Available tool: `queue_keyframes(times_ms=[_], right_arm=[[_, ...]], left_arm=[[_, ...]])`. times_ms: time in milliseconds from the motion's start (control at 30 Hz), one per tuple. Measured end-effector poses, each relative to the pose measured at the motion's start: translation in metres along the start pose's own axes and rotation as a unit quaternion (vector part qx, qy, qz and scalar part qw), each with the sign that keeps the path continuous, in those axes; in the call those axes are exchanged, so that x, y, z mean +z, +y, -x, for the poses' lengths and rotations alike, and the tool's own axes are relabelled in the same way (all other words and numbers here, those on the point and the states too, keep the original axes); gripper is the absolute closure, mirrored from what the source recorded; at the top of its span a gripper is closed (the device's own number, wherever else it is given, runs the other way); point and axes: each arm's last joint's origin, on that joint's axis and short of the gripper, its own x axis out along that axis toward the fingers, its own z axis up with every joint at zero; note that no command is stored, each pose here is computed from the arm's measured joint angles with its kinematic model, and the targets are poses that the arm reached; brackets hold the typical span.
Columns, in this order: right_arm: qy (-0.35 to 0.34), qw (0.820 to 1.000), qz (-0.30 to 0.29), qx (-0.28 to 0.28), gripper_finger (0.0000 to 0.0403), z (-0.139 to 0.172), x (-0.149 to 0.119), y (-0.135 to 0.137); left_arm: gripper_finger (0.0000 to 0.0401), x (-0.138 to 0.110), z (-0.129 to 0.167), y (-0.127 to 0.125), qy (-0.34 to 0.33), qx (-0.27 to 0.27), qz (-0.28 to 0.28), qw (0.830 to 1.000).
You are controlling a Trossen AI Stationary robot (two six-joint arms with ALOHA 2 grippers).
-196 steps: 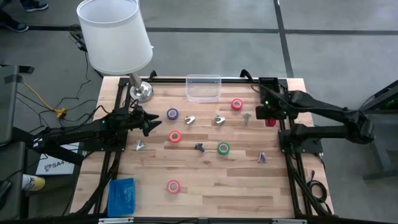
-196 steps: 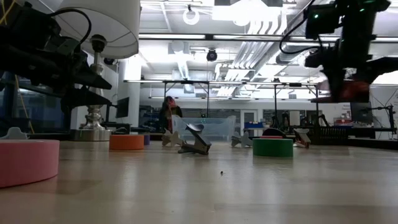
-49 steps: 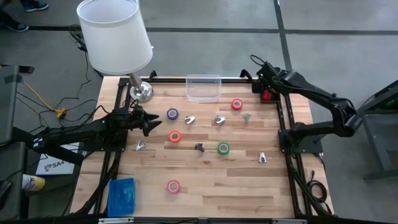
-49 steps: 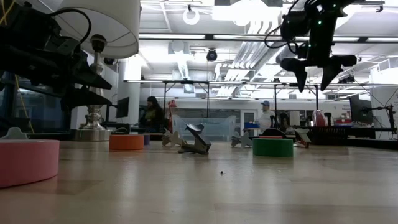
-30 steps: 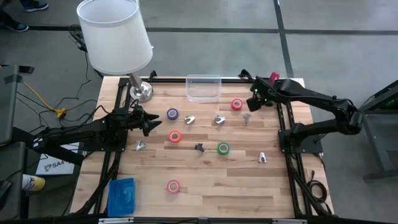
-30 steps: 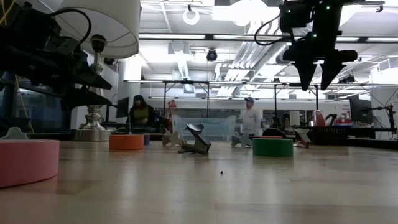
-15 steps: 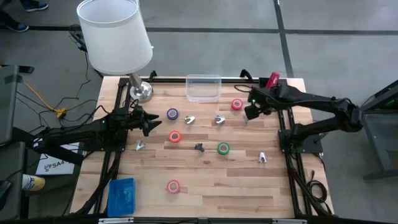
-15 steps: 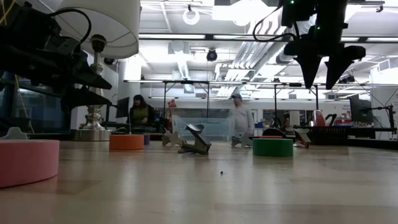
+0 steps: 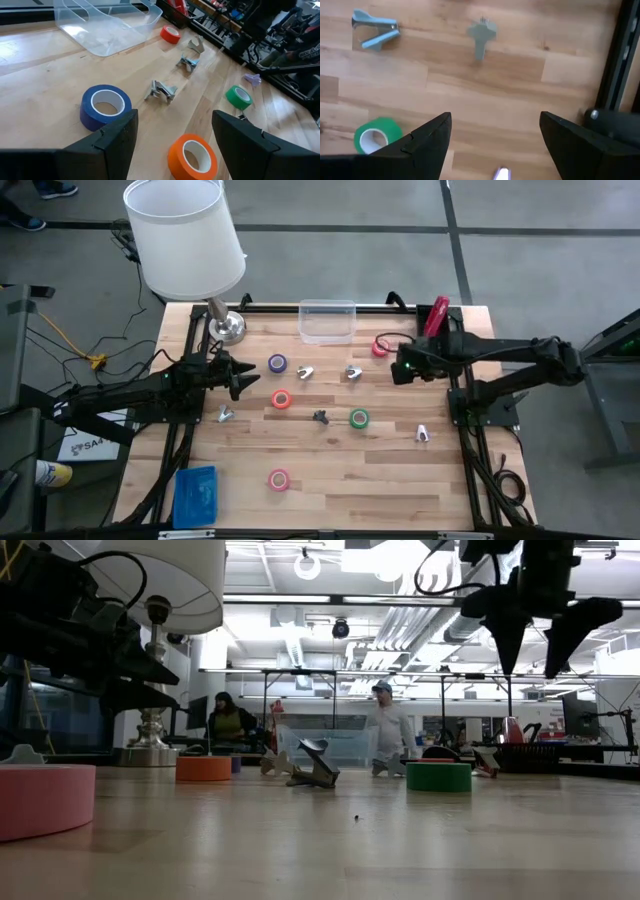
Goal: Pick and place Stapler, Stapler remover, tape
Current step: Put the purple staple remover into the blue bin
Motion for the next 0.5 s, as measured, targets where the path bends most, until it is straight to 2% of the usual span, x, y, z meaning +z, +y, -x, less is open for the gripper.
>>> queue_keyframes(times_ms=[333, 500], right_arm=[[0.013, 0.999, -0.050, 0.002, 0.0108, 0.005, -0.032, 0.005], [0.041, 0.997, -0.061, -0.007, 0.0108, 0.007, -0.046, 0.005]], left_arm=[[0.0151, 0.000, 0.000, 0.000, 0.000, 0.000, 0.000, 1.000], [0.0151, 0.000, 0.000, 0.000, 0.000, 0.000, 0.001, 1.000]])
